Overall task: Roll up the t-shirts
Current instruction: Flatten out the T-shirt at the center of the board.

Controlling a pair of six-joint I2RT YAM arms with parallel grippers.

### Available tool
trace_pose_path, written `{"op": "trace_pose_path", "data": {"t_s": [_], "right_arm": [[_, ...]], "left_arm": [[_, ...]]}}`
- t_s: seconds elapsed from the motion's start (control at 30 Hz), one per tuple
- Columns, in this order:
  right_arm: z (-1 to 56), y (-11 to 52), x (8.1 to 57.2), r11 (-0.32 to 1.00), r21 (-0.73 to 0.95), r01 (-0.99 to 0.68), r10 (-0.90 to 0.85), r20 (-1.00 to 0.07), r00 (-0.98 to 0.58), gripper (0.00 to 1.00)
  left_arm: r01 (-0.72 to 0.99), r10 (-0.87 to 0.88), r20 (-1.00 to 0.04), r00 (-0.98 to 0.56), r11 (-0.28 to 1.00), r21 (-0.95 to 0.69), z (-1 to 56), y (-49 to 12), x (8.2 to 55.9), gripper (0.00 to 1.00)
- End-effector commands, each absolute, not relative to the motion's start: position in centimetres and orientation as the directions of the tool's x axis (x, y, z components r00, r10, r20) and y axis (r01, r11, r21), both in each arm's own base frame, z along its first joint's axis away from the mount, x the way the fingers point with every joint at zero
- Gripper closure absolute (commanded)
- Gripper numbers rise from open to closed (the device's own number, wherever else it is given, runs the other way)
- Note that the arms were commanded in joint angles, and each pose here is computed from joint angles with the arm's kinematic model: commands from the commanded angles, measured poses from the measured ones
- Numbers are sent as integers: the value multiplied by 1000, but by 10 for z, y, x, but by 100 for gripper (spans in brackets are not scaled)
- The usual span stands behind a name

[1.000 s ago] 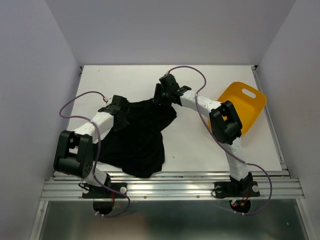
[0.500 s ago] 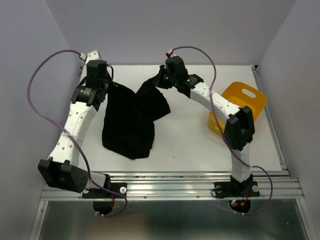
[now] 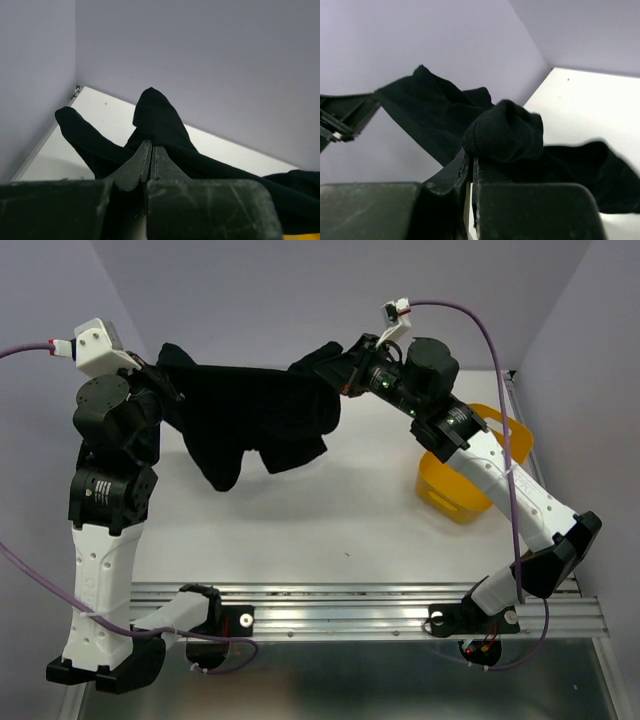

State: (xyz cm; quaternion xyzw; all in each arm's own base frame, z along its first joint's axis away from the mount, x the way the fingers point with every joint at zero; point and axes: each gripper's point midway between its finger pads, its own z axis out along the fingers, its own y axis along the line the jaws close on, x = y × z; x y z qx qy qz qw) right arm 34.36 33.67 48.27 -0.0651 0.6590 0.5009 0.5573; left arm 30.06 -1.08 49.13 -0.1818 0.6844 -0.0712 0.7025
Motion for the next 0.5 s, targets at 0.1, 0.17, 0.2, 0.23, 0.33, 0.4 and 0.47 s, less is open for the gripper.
{"op": "trace_pose_path", "data": {"t_s": [0.1, 0.17, 0.2, 0.23, 0.33, 0.4, 0.47], "right_arm": [[454, 369, 326, 433, 617, -657, 415, -783, -463, 99], [459, 365, 321, 442, 606, -661, 421, -791, -443, 99], [469, 358, 316, 442, 599, -668, 434, -794, -425, 99], [474, 354, 314, 448, 588, -673, 437, -801, -408, 99], [485, 343, 308, 457, 582, -672, 458, -802, -383, 99], [495, 334, 301, 452, 588, -671, 482, -794, -371, 99], [495, 327, 297, 453, 604, -655, 497, -781, -377, 99]], "left_arm": [[-138, -323, -910, 259, 920, -366, 562, 8, 274, 100], [-111, -323, -908, 269, 925, -362, 572, 5, 270, 100], [-104, -324, -906, 271, 926, -362, 573, 4, 270, 100], [-94, -325, -903, 281, 927, -363, 577, 3, 267, 100], [-81, -313, -910, 271, 935, -345, 575, -1, 272, 100], [-78, -298, -923, 243, 943, -324, 569, -5, 281, 100], [-76, -284, -941, 183, 950, -302, 549, -13, 304, 100]]}}
